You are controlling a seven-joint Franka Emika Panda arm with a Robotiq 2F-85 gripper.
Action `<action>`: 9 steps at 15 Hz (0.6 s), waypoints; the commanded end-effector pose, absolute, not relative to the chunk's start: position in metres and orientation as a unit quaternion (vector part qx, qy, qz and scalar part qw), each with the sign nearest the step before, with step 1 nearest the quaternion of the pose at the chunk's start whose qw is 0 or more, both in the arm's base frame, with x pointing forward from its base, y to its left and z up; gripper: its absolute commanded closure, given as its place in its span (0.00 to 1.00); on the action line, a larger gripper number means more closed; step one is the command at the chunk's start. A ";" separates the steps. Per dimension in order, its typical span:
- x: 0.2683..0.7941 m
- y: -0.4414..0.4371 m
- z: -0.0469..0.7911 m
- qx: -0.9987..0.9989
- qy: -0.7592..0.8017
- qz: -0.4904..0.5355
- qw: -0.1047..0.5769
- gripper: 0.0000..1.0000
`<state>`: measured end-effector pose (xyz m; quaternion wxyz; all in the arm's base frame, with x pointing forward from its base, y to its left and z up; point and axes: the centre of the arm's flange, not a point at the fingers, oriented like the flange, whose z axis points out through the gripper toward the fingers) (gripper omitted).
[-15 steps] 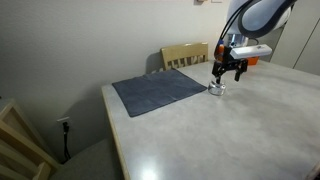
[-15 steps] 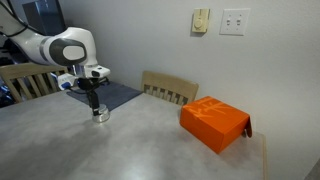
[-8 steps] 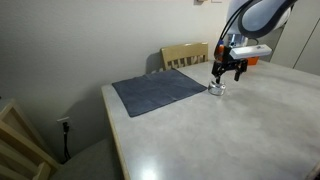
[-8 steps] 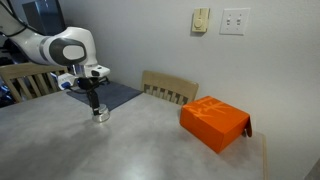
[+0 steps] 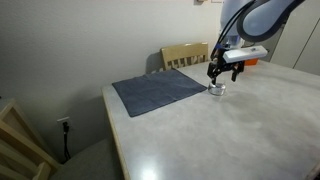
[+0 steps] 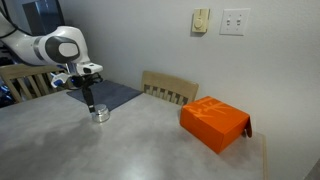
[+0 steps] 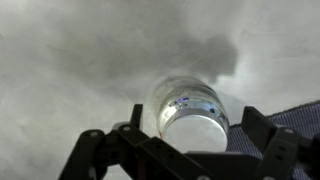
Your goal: Remove the lid from the silver container
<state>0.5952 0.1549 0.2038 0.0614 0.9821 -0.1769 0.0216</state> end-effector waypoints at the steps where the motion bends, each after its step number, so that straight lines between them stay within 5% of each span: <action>1: 0.598 0.160 0.208 0.982 -0.171 0.018 0.078 0.00; 9: 0.611 0.151 0.221 0.984 -0.154 -0.007 0.088 0.00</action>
